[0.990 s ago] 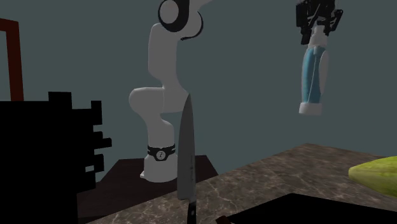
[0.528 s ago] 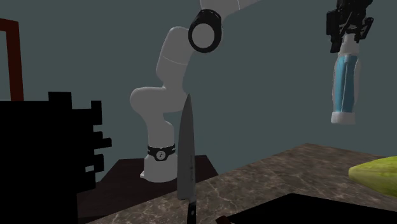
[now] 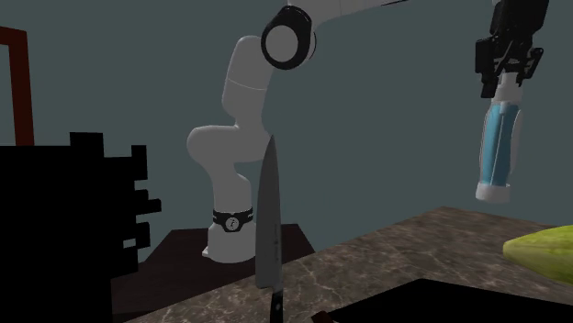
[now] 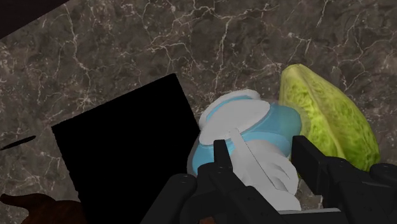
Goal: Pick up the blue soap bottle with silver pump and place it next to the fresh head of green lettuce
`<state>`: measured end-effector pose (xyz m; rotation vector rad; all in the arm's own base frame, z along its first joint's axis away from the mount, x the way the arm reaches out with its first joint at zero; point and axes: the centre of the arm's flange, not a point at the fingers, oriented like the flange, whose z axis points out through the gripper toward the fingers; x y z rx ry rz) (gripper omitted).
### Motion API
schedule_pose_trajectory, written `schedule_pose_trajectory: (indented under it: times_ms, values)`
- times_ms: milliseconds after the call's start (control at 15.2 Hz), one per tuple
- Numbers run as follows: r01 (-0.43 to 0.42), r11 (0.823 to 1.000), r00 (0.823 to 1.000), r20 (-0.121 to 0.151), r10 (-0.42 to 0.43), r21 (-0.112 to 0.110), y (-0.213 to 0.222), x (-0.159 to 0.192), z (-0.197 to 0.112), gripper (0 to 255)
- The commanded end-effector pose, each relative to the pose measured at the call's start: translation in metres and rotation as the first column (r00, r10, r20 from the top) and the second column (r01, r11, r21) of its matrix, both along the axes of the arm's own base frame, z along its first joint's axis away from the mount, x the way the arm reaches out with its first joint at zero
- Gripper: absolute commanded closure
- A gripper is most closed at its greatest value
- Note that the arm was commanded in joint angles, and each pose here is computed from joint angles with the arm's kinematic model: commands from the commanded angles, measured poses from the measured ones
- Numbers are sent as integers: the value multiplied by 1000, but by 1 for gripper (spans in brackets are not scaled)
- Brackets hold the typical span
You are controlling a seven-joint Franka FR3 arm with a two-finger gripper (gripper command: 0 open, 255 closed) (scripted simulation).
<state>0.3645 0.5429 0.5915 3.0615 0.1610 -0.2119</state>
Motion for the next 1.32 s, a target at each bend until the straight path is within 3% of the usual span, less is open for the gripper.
schedule_pose_trajectory:
  times_ms: [0,1254]
  values:
    - [0,1000,1000,0,0,1,0,0,-11,255]
    - [0,1000,1000,0,0,1,0,0,-111,255]
